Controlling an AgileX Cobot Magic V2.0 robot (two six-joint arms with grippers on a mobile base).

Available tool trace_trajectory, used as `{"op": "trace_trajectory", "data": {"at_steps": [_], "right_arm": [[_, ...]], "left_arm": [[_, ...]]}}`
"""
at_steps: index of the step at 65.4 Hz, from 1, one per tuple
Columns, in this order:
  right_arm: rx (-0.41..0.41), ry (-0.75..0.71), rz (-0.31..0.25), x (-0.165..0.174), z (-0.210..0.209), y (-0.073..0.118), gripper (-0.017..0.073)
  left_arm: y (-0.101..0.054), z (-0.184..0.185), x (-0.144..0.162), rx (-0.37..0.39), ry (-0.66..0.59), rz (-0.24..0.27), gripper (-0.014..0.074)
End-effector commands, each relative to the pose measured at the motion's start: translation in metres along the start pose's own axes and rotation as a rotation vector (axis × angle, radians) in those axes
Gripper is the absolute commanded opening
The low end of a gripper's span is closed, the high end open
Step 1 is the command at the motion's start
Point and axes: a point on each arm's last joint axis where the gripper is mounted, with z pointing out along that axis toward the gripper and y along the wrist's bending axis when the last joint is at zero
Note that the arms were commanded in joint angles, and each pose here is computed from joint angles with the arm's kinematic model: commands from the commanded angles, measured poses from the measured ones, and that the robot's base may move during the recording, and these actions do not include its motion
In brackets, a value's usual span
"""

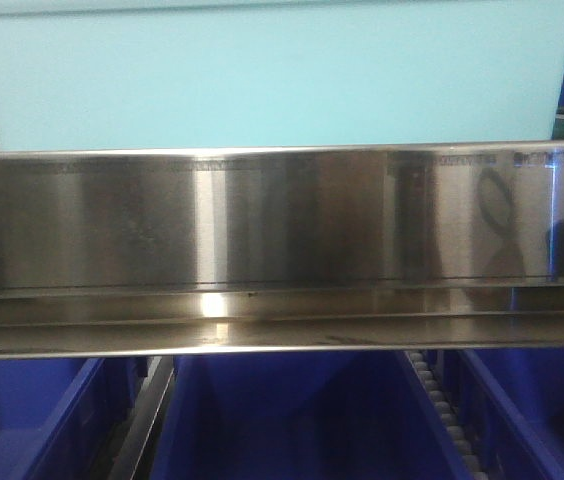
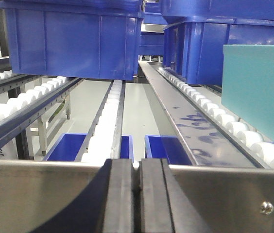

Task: Move two blue bins to right shelf middle

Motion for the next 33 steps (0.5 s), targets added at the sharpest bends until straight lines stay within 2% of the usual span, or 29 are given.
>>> {"op": "trace_trajectory", "data": {"at_steps": [1,33], "right_arm": [[0.002,-0.023,-0.004,-0.0021,-0.0003,-0.0001,-0.0162],[0.002,-0.023,-0.004,-0.0021,-0.0003,-0.0001,-0.0162]], "left_arm": [[-0.0004,-0.0005,-0.0026,0.006,-0.022,0.005,-0.0111],[-0.0004,-0.0005,-0.0026,0.006,-0.022,0.005,-0.0111]]}}
